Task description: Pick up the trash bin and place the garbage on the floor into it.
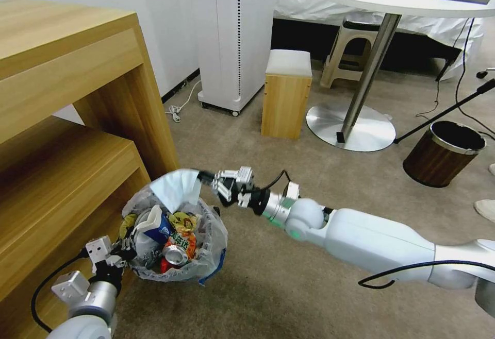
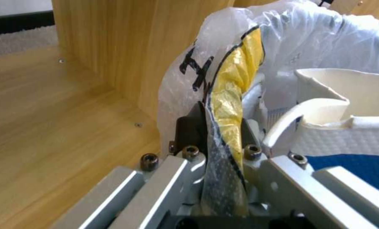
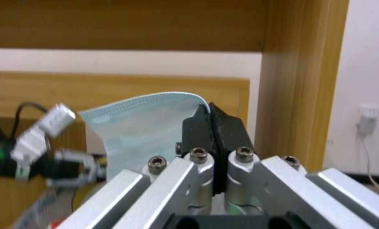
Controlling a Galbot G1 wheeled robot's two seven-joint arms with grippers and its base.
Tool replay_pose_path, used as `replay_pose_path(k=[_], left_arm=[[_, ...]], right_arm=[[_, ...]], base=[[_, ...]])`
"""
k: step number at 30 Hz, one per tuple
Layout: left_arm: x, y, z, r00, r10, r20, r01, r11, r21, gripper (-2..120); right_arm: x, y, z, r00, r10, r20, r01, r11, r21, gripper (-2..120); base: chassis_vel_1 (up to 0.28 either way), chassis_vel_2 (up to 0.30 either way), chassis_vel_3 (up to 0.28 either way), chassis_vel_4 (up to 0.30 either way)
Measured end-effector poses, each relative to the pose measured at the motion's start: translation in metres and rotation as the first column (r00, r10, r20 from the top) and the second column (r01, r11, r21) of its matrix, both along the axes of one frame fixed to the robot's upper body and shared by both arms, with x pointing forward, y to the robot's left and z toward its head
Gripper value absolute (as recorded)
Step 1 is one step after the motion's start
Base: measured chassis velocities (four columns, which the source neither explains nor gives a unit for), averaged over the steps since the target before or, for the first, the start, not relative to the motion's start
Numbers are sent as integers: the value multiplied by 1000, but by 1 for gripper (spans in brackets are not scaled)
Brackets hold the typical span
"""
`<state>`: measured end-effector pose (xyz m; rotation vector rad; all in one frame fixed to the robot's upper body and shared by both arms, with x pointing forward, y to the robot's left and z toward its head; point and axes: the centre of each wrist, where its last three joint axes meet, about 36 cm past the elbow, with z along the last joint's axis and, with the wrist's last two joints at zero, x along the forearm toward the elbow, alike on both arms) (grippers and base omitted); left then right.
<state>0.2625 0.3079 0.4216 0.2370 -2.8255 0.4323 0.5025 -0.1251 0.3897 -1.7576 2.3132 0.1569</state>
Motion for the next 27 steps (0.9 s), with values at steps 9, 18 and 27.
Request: replay_pose_path(k=[9, 18, 27], left_arm=[[-2, -2, 2, 1000, -2, 2, 2, 1000, -4, 3], [-3, -3, 2, 1000, -4, 3, 4, 1000, -4, 3], [-5, -6, 7, 1000, -8, 15, 8, 1000, -7, 3]], right_arm=[[-4, 3, -30, 999, 7, -38, -9, 998, -57, 0], [-5, 26, -33, 999, 37, -33, -40, 997, -68, 0], [-9, 52, -44, 997, 65, -47, -69, 993, -94, 0]], base=[[0, 0, 0, 0], [0, 0, 0, 0], [0, 0, 0, 0]])
